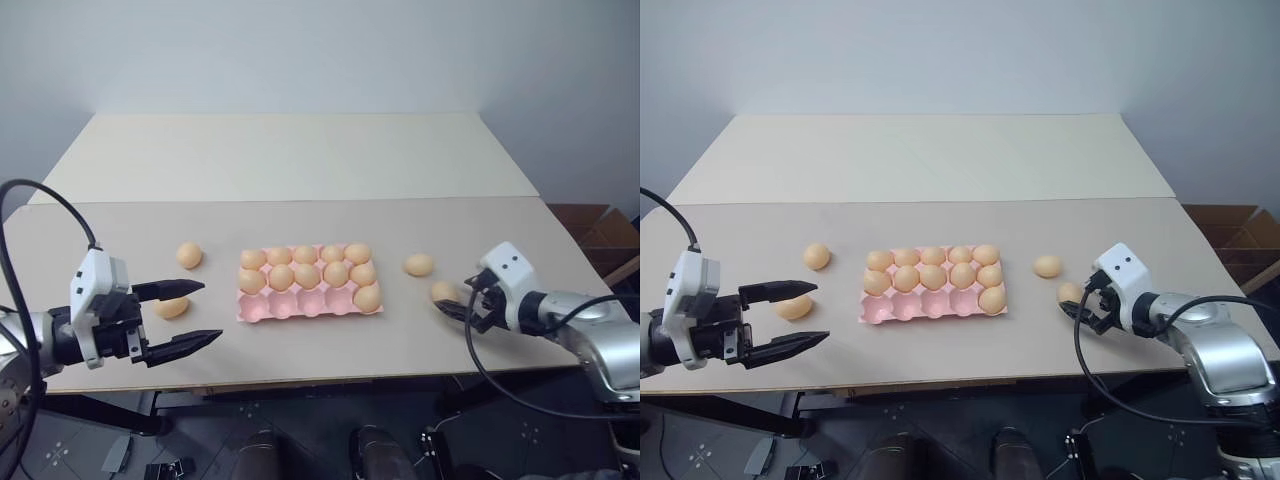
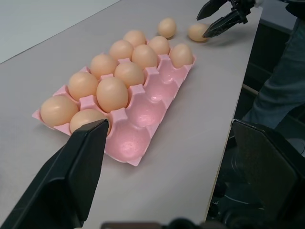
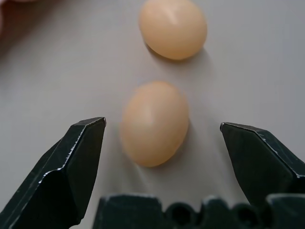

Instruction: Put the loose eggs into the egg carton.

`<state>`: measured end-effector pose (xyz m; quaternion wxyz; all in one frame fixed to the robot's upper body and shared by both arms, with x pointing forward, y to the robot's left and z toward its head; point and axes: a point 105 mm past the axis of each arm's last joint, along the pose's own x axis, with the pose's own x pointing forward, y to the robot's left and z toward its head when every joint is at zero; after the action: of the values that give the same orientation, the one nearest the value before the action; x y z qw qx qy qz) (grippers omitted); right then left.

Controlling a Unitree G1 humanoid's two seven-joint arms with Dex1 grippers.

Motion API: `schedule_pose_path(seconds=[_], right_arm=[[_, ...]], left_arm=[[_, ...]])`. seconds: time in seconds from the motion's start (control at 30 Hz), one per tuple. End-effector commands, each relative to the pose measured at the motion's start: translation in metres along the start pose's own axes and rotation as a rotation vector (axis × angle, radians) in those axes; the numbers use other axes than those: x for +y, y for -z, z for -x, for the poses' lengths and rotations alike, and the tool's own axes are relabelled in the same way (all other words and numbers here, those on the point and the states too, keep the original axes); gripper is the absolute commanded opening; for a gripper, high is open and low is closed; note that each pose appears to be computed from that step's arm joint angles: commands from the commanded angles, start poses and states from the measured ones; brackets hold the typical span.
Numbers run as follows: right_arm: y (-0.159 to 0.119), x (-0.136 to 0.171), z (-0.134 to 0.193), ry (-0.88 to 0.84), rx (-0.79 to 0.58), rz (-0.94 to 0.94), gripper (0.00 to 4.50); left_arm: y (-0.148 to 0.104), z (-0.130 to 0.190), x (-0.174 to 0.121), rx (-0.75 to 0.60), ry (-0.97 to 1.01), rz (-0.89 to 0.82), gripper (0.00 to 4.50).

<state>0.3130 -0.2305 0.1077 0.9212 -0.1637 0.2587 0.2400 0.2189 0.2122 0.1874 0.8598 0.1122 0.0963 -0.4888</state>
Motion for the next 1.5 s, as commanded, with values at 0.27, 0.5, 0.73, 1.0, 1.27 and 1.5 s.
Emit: schedule_pose_path(seconds=[0.27,0.5,0.73,1.0,1.27,1.5], right_arm=[[-0.041,0.008,0.005,0.041,-0.137,0.044,2.2],[-0.099,0.09,-0.001,-0.195,-0.282,0.146,2.2],[-0.1,0.141,-0.03,-0.301,-0.257,0.18,2.2],[-0.11,0.141,-0.025,-0.299,-0.281,0.21,3.27],[-0.116,0.102,0.039,-0.341,-0.397,0.241,4.46],[-0.079,0.066,0.075,-0.416,-0.432,0.389,4.46]], left_arm=[[-0.006,0.002,0.002,-0.006,-0.017,-0.05,4.5],[-0.003,0.005,0.002,-0.006,-0.034,-0.043,4.5],[-0.002,0.007,0.001,-0.005,-0.061,-0.05,4.5],[-0.003,0.01,0.0,-0.002,-0.074,-0.054,4.5],[0.0,0.024,0.004,-0.006,-0.092,-0.057,4.5],[0.003,0.041,0.009,-0.017,-0.1,-0.079,4.5]])
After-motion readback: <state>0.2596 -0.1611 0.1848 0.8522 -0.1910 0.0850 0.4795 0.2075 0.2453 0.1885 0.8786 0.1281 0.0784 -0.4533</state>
